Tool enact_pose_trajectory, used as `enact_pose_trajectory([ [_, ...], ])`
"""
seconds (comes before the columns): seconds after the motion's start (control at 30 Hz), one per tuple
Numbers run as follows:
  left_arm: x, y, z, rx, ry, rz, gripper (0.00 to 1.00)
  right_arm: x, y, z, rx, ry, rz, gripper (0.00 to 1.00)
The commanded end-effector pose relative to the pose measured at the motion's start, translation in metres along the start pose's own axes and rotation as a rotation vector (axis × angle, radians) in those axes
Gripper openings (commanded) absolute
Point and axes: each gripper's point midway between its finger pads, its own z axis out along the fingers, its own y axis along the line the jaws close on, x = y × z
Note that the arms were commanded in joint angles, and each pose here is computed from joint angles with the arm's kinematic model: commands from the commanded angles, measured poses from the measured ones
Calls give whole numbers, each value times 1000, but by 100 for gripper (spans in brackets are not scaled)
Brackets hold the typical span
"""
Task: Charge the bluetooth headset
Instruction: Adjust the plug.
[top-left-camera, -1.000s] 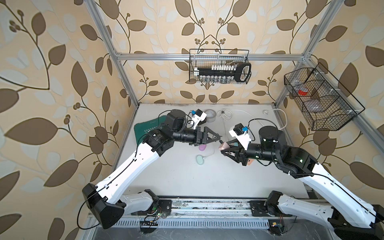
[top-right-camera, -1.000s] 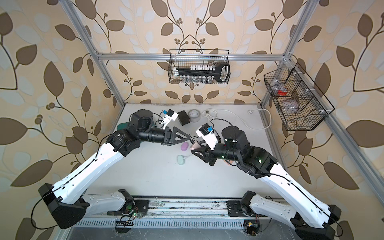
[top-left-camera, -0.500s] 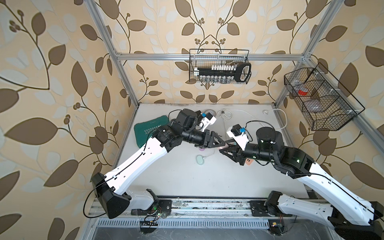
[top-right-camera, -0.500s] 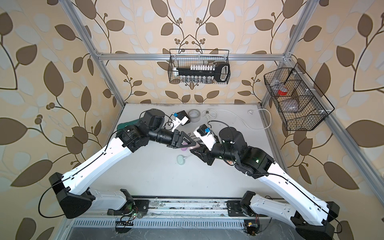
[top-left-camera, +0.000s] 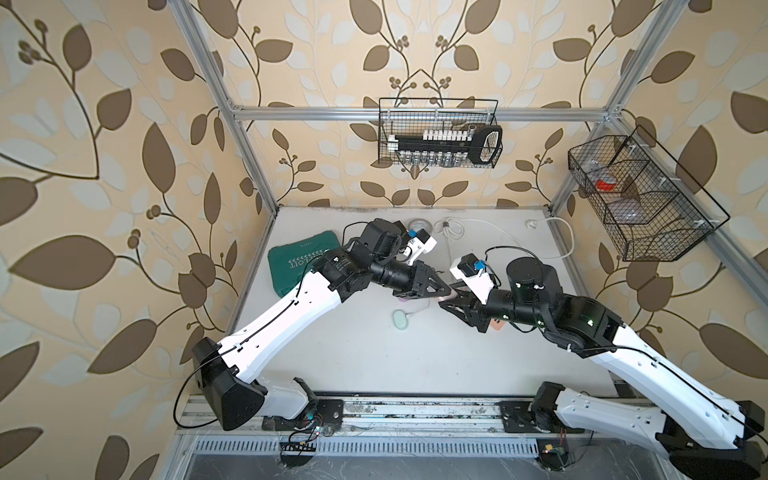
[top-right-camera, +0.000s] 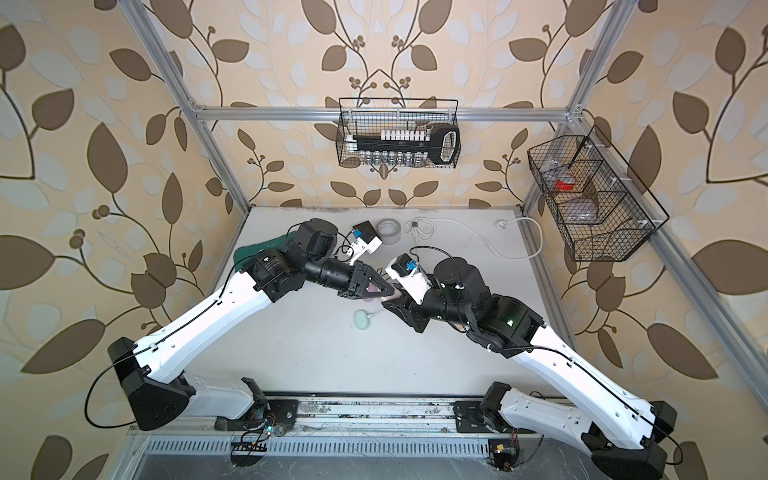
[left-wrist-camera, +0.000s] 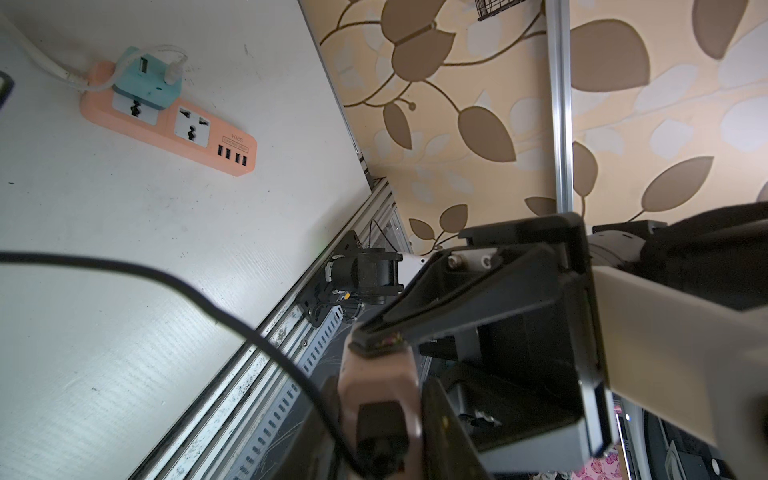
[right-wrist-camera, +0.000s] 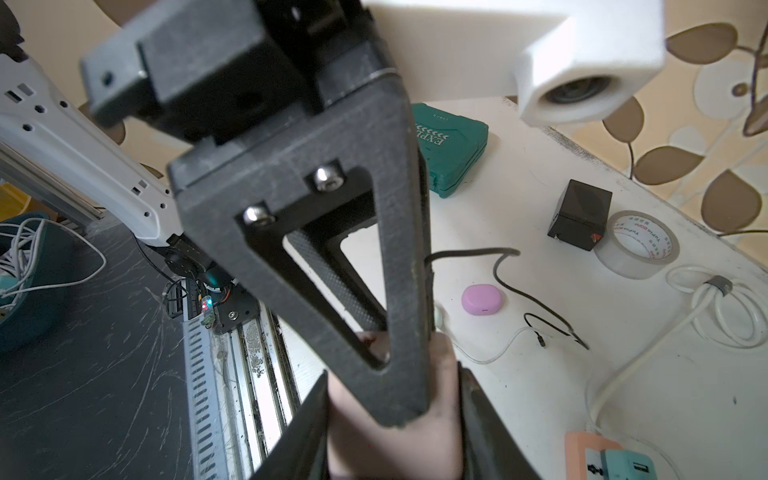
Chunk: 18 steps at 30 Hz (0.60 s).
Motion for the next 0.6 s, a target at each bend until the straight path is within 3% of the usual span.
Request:
enact_pose_trajectory([
  [0.0, 4, -24, -4, 68, 14, 105, 14, -11, 2, -2, -10, -54, 5, 35],
  [0.1, 4, -22, -4, 56, 13, 100, 52, -10, 2, -3, -8, -58, 0, 34],
  [0.17, 5, -21, -5, 54, 15, 103, 64, -9, 1, -4, 2, -63, -3, 34],
  [0.23, 6, -19, -4, 49, 18, 100, 64, -10, 1, -6, 5, -75, -5, 34],
  [0.57, 9, -19, -1, 76, 39, 95, 34, -12, 7, -4, -34, -86, -16, 34],
])
